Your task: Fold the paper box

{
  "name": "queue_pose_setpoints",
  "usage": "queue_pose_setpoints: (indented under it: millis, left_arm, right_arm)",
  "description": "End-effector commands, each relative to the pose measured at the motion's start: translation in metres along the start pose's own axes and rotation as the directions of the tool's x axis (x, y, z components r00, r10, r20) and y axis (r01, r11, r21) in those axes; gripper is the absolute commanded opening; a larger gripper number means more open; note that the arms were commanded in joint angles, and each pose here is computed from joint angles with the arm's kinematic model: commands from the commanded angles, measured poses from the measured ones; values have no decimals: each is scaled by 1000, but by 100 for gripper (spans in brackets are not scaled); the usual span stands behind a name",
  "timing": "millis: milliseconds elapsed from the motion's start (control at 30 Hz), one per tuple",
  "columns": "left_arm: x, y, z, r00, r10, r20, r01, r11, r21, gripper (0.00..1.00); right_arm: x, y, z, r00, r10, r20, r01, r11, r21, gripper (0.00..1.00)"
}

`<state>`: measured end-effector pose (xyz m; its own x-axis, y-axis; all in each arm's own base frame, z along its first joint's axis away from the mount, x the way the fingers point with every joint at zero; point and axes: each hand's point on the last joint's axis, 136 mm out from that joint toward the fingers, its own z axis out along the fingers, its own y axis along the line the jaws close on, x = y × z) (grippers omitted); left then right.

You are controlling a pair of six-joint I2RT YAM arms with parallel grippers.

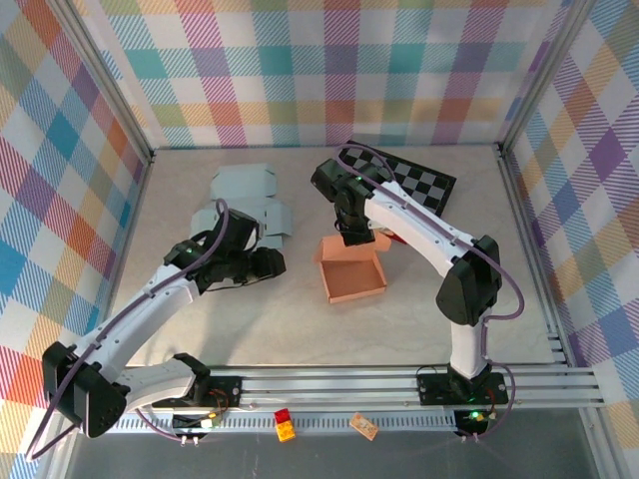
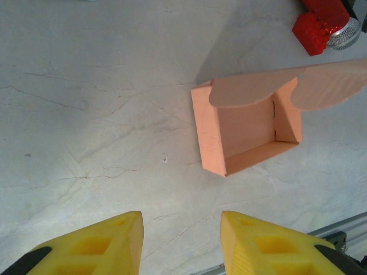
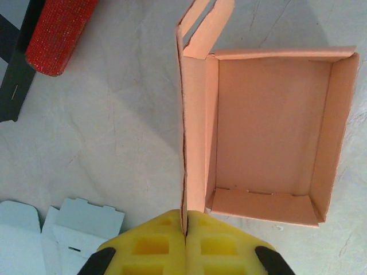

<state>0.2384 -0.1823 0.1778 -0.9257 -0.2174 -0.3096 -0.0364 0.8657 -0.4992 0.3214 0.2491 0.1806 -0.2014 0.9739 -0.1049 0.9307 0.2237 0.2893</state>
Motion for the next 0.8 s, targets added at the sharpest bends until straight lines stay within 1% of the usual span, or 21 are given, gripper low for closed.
queue_pose_setpoints:
  millis: [0,67,133,200,367,433,500,567,667,700,767]
  left_arm:
    - [8,4,10,999,24,-43,-24,1000,-6,40]
    - [7,4,13,999,33,-39,-33,999,-10,40]
    - [4,5,17,998,44,-36,-45,999,-16,40]
    - [2,2,20,998,61,-35,-61,998,-6,40]
    - [-5,-8,24,992,121,-25,-120,993,12,42]
    - [-6,-10,29,989,145,-32,-144,989,12,47]
    - [-7,-14,33,984,173,-33,-173,985,16,48]
    - [-7,-19,36,976,216,-27,-216,976,18,49]
    - [-10,-26,37,956,293,-9,-293,956,14,50]
    - [-12,-28,36,949,314,-6,-314,949,8,50]
    - [-16,-29,34,936,351,-3,-351,936,-9,51]
  right_arm:
    - [-1,-3,8,999,53,10,-54,998,16,11]
    - [-1,-3,11,1000,31,-2,-31,999,11,24]
    - [-1,-4,11,1000,9,-9,-9,1000,-1,33]
    - [-5,-5,9,1000,-16,-3,15,1000,-14,39]
    - [-17,-3,-3,993,-109,34,111,992,-63,50]
    - [-23,0,-10,986,-157,55,162,982,-101,54]
    - [-29,5,-18,972,-220,78,230,962,-148,60]
    - [-35,12,-29,952,-285,109,302,932,-199,64]
    - [-47,25,-46,895,-411,171,444,848,-290,69]
    - [-53,31,-52,869,-451,204,495,807,-322,73]
    - [-64,45,-65,788,-553,272,615,677,-404,75]
